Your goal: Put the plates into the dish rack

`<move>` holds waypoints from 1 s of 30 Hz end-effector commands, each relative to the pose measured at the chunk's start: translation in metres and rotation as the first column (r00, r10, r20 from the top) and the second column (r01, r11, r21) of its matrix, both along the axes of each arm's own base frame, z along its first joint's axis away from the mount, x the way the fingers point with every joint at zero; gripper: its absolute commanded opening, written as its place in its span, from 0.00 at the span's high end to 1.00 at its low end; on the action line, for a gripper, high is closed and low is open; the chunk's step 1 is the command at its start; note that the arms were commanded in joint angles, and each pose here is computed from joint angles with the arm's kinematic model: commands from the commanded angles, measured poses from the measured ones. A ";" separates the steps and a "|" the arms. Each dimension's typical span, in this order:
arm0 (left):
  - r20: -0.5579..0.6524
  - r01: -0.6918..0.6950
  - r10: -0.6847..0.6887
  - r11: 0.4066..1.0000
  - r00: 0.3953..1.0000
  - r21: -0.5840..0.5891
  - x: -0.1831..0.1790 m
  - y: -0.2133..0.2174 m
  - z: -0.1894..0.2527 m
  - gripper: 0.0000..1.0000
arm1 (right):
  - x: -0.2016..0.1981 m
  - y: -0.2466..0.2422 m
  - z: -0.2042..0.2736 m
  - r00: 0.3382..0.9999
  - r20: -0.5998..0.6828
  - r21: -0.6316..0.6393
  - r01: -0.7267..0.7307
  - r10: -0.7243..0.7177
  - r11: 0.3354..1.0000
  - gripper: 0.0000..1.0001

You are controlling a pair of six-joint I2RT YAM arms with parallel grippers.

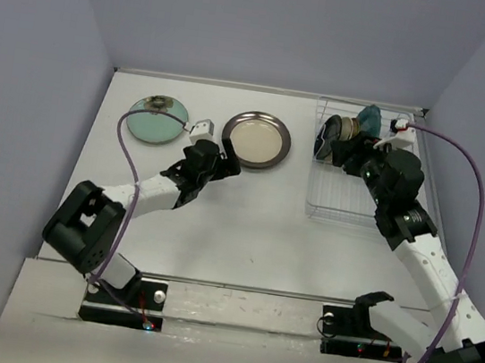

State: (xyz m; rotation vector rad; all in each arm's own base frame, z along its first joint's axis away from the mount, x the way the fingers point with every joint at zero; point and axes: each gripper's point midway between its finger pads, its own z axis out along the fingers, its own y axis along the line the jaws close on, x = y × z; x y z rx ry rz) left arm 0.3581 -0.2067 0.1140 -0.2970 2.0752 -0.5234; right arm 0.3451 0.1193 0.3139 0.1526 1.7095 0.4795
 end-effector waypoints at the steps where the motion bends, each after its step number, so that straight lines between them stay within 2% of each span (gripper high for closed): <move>1: 0.046 -0.117 0.118 0.993 0.992 -0.029 0.047 0.008 -0.002 0.05 | -0.025 0.042 0.024 0.965 0.114 0.144 -0.250 0.235 0.958 0.36; 2: 0.040 -0.113 0.115 0.992 0.993 -0.051 0.056 0.003 -0.002 0.06 | -0.028 0.045 0.020 0.961 0.108 0.149 -0.271 0.256 0.951 0.36; 3: 0.009 -0.118 0.118 0.992 0.993 -0.041 0.063 0.003 -0.019 0.08 | -0.029 0.046 0.012 0.960 0.095 0.147 -0.275 0.263 0.950 0.36; 9: 0.005 -0.133 0.135 0.980 0.991 -0.149 0.103 0.005 -0.036 0.14 | -0.039 0.052 0.001 0.946 0.080 0.142 -0.323 0.315 0.936 0.35; 15: -0.055 -0.160 0.151 0.957 0.987 -0.241 0.129 0.014 -0.074 0.28 | -0.040 0.062 -0.009 0.929 0.055 0.158 -0.370 0.366 0.915 0.36; 17: -0.063 -0.162 0.150 0.946 0.987 -0.282 0.132 0.013 -0.081 0.43 | -0.038 0.065 -0.013 0.925 0.045 0.164 -0.379 0.377 0.911 0.35; 21: -0.050 -0.129 0.119 0.941 0.992 -0.313 0.137 0.005 -0.078 0.59 | -0.036 0.067 -0.013 0.923 0.038 0.167 -0.385 0.384 0.908 0.35; 22: -0.043 -0.119 0.111 0.941 0.993 -0.315 0.140 0.004 -0.076 0.71 | -0.035 0.067 -0.013 0.923 0.036 0.168 -0.385 0.384 0.908 0.35; 23: -0.042 -0.119 0.111 0.941 0.993 -0.317 0.141 0.004 -0.076 0.75 | -0.035 0.068 -0.013 0.922 0.036 0.168 -0.386 0.386 0.907 0.35; 25: -0.037 -0.118 0.112 0.941 0.993 -0.317 0.142 0.006 -0.073 0.92 | -0.035 0.069 -0.011 0.918 0.037 0.171 -0.394 0.394 0.903 0.33; 26: -0.030 -0.114 0.111 0.943 0.993 -0.313 0.142 0.007 -0.072 0.94 | -0.036 0.071 -0.012 0.914 0.033 0.172 -0.403 0.403 0.899 0.31; 29: 0.013 -0.116 0.126 0.940 0.992 -0.320 0.133 0.018 -0.057 0.94 | -0.035 0.077 -0.018 0.900 0.009 0.176 -0.430 0.435 0.885 0.24; 30: 0.072 -0.099 0.130 0.936 0.989 -0.337 0.132 0.021 -0.032 0.94 | -0.034 0.079 -0.021 0.896 -0.002 0.177 -0.437 0.444 0.882 0.22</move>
